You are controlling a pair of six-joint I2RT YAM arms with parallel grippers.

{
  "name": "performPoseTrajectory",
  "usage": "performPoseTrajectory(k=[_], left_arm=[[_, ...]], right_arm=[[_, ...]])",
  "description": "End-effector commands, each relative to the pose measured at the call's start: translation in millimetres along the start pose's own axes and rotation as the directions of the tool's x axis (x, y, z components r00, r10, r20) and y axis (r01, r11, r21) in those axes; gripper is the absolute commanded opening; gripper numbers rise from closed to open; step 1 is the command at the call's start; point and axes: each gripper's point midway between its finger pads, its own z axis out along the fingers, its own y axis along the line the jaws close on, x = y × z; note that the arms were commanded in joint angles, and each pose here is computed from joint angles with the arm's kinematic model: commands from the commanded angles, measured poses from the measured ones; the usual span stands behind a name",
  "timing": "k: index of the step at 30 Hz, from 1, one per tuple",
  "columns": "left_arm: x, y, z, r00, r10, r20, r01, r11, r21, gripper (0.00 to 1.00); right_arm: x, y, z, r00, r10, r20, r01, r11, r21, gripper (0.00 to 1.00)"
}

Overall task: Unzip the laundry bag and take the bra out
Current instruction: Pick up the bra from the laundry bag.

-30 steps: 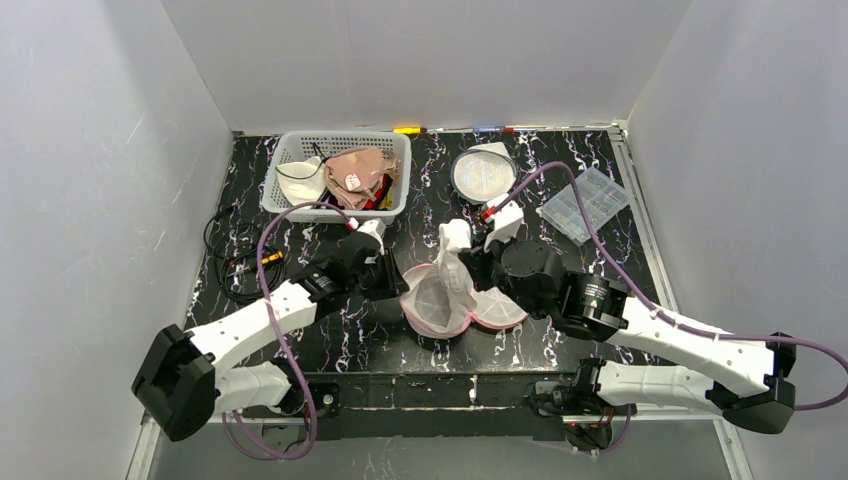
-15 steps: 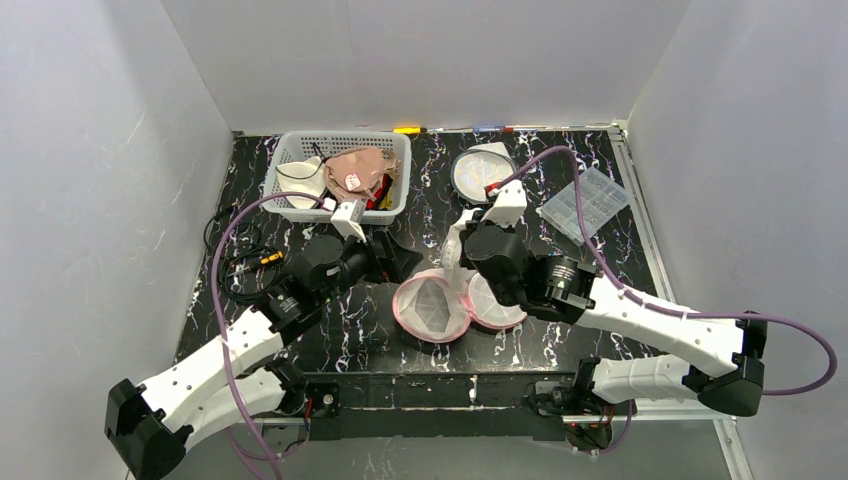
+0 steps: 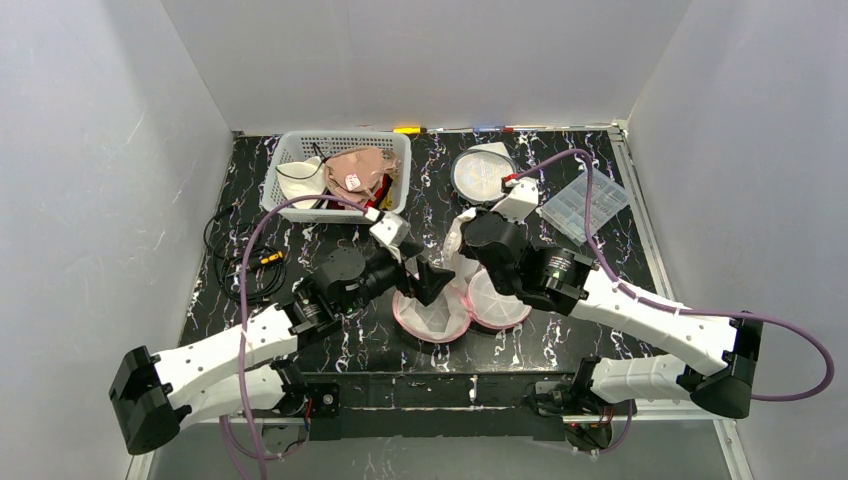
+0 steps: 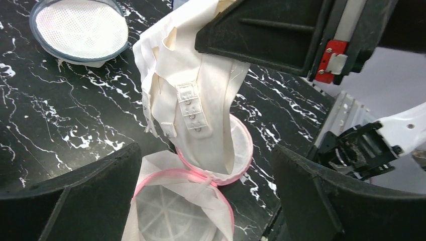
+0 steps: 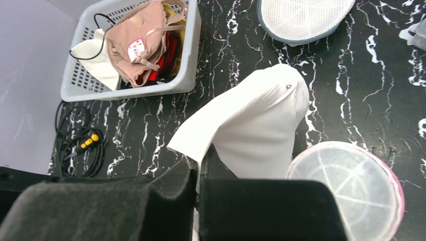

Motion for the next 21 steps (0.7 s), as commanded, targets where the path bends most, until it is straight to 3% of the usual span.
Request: performPoseTrajectory(k=[1, 7, 11, 16, 21], left_arm=[[-9.1, 6.8, 10.8, 0.994, 0.102, 0.049, -0.099, 0.994, -0.055, 0.99], [-6.2, 14.6, 30.6, 0.991, 0.13, 0.04, -0.125, 0.986, -0.112, 0.98], [-3.1, 20.1, 45.7, 0.99, 0.137, 0.02, -0.133, 0.98, -0.146, 0.92], [-0.3, 31.9, 56.4, 0.991, 0.135, 0.009, -0.13, 0.968, -0.213, 0.72], [1.1, 35.6, 62.0, 0.992, 0.126, 0.006, -0.121, 0.964, -0.235, 0.41]], right_arm=[[-24.2, 22.6, -4.2, 0.989, 0.143, 0.027, -0.141, 0.987, -0.074, 0.01], [-20.3, 33.0, -3.0, 0.984, 0.176, -0.012, -0.176, 0.978, -0.115, 0.01], [-21.9, 37.3, -5.3, 0.981, 0.195, -0.023, -0.196, 0.971, -0.136, 0.01], [-22.4, 41.4, -8.7, 0.978, 0.206, -0.04, -0.21, 0.965, -0.159, 0.01], [-20.8, 40.4, -10.1, 0.978, 0.204, -0.044, -0.209, 0.962, -0.174, 0.01]])
